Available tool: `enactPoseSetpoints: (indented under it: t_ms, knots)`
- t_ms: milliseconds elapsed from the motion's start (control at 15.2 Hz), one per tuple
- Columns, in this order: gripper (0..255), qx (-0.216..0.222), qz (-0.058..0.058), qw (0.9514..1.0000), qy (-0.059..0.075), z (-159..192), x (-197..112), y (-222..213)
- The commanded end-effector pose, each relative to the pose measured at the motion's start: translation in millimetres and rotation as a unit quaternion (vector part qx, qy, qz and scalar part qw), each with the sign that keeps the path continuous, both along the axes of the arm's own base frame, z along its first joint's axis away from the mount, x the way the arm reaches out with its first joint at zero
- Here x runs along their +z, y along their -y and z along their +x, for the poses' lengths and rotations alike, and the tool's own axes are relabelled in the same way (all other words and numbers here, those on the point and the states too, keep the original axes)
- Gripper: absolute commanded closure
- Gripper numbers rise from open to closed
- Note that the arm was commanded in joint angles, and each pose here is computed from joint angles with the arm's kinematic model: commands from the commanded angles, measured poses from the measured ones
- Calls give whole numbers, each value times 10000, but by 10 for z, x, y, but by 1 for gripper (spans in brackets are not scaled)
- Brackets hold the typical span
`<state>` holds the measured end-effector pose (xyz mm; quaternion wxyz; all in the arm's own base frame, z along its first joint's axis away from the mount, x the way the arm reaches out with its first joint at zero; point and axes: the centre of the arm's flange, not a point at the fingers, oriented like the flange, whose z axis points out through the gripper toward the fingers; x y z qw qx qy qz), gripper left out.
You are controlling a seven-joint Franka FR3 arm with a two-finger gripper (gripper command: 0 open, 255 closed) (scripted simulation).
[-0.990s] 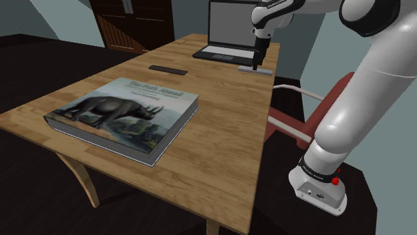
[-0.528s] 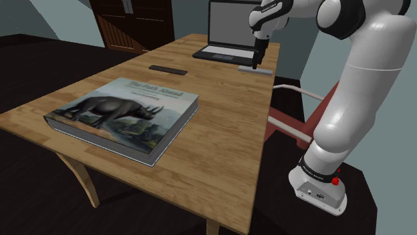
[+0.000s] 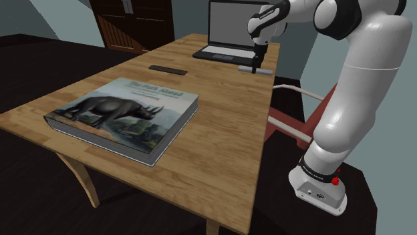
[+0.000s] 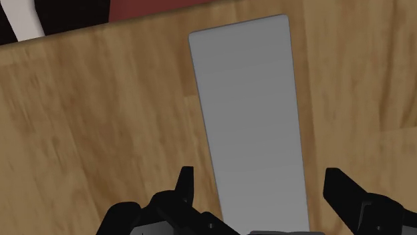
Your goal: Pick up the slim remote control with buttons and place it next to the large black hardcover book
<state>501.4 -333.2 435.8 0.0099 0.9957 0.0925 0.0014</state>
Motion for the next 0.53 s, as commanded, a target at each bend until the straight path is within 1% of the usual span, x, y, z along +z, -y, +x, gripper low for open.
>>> enactPoseSetpoints:
  t_ms: [0,198,264,462]
  knots:
    - [0,0,-1,10000,1,1,-5,0]
    - [0,0,0,10000,1,1,-4,0]
    - [255,0,0,10000,1,1,-4,0]
    - [255,0,0,10000,1,2,-4,0]
